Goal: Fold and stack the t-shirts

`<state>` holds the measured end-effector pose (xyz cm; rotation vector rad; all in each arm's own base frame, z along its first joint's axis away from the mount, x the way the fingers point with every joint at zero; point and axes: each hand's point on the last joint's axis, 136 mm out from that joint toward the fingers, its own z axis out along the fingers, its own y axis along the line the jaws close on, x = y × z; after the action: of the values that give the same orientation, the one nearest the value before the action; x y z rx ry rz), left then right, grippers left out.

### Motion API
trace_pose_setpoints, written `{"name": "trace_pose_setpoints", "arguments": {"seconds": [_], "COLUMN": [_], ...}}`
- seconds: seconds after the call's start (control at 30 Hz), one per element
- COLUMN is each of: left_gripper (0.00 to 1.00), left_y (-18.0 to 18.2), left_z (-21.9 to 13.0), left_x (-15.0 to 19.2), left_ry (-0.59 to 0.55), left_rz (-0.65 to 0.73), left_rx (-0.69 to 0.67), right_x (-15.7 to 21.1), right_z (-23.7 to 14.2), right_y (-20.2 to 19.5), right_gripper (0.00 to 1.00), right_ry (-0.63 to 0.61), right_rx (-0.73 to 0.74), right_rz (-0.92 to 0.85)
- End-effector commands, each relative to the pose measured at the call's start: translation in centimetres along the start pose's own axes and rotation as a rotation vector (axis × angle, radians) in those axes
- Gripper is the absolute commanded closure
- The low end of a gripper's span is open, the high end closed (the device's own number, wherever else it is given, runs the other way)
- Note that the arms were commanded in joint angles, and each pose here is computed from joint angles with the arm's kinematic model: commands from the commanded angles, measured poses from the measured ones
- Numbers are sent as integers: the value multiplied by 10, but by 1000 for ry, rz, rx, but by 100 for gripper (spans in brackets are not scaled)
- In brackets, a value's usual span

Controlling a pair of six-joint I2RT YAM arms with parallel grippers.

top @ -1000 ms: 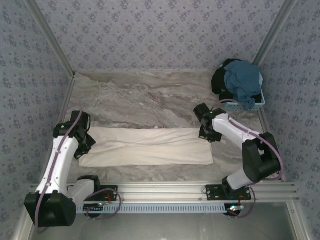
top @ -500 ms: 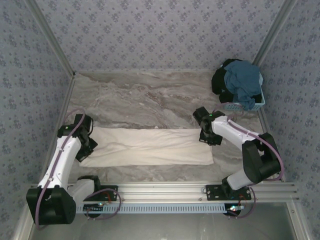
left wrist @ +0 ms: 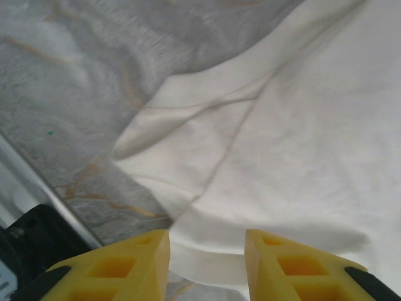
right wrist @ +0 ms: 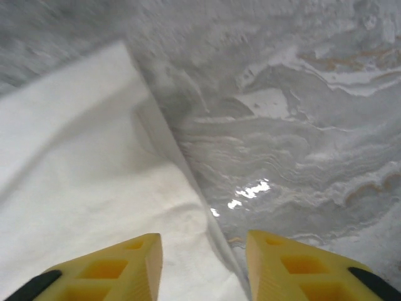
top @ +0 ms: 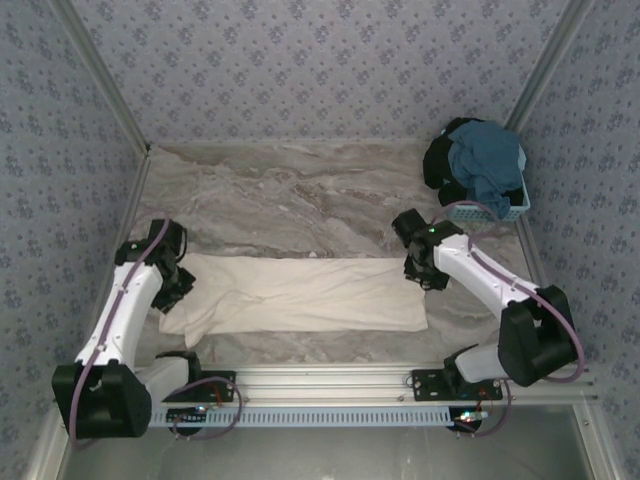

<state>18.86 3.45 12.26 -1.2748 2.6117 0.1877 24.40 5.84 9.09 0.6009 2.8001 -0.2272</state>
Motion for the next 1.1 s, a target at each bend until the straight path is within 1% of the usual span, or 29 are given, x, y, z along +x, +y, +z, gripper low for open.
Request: {"name": "trace_pose_setpoints", "arguments": {"seconds": [0.0,0.07,0.13,0.2,0.27,0.37,0.43,0.53,0.63,0.7,0.83,0.93,1.0,1.07], "left_gripper": [65,67,70,73,73,74,76,81,83,83,84,85,84,82], "left_y": [-47,-74,-100,-115,-127,-134,-129,-115,-101,-102,-125,-149,-169,-182], "left_z": [-10,-2,9,21,36,62,79,102,119,127,141,144,140,127], "left_x": [-20,-24,-28,-36,-38,-32,-27,-26,-38,-48,-65,-84,-98,-116], "left_ry": [-18,37,93,114,156,225,259,292,292,302,344,341,325,285], "left_rz": [21,19,26,27,16,24,30,26,-3,-14,11,40,53,54], "left_rx": [157,220,271,269,276,245,194,116,64,68,112,160,220,258], "right_x": [-10,-8,-7,-6,-7,-4,-1,-5,-16,-23,-42,-78,-93,-114], "right_z": [-1,7,20,34,47,68,79,87,89,93,102,103,109,109], "right_y": [32,49,55,53,45,31,18,11,9,12,19,31,36,50], "right_gripper": [65,72,78,79,80,80,81,81,78,76,76,74,74,74], "right_ry": [-8,22,55,80,100,165,218,252,257,271,295,249,254,241], "right_rx": [-146,-204,-220,-199,-158,-93,-29,4,29,31,36,4,-5,-46], "right_rz": [18,32,67,93,111,137,151,160,153,154,152,151,136,108]}}
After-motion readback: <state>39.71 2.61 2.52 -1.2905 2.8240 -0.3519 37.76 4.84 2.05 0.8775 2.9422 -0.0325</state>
